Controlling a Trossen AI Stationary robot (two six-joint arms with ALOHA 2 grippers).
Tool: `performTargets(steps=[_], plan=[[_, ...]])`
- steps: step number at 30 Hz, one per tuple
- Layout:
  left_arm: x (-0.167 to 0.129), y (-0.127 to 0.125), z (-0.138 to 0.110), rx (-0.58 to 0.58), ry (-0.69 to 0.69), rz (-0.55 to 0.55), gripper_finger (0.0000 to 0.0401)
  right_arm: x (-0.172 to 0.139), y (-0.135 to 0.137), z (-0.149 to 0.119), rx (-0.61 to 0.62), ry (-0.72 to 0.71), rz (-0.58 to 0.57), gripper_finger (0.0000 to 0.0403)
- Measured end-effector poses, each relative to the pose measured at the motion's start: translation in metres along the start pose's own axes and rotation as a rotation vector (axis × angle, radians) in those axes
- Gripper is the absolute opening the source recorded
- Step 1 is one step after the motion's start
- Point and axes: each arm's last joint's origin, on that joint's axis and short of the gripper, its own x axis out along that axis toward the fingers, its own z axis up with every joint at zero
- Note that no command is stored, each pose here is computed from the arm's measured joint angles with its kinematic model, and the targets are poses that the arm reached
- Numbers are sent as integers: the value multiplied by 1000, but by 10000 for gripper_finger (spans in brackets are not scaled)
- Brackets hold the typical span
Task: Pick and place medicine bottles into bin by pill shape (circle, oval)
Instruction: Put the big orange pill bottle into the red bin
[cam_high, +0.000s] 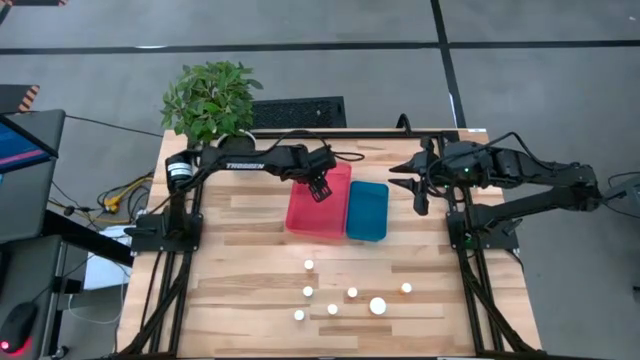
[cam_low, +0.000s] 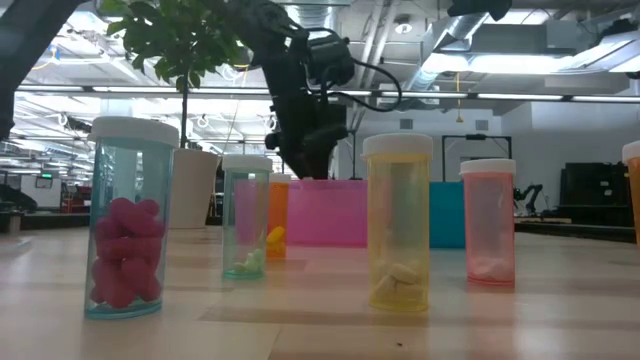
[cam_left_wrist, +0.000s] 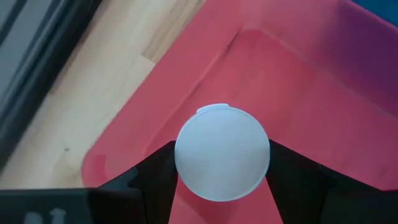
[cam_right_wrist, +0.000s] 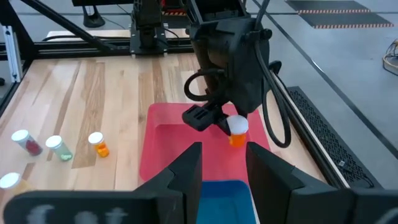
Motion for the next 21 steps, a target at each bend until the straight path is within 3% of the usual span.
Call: performTargets(steps=[11, 21], plan=[[15, 0, -7, 64, 74, 2, 209, 0, 0, 0, -10, -1, 0, 136], [17, -2, -3, 53, 47, 1, 210, 0, 0, 0, -11, 2, 1, 136]])
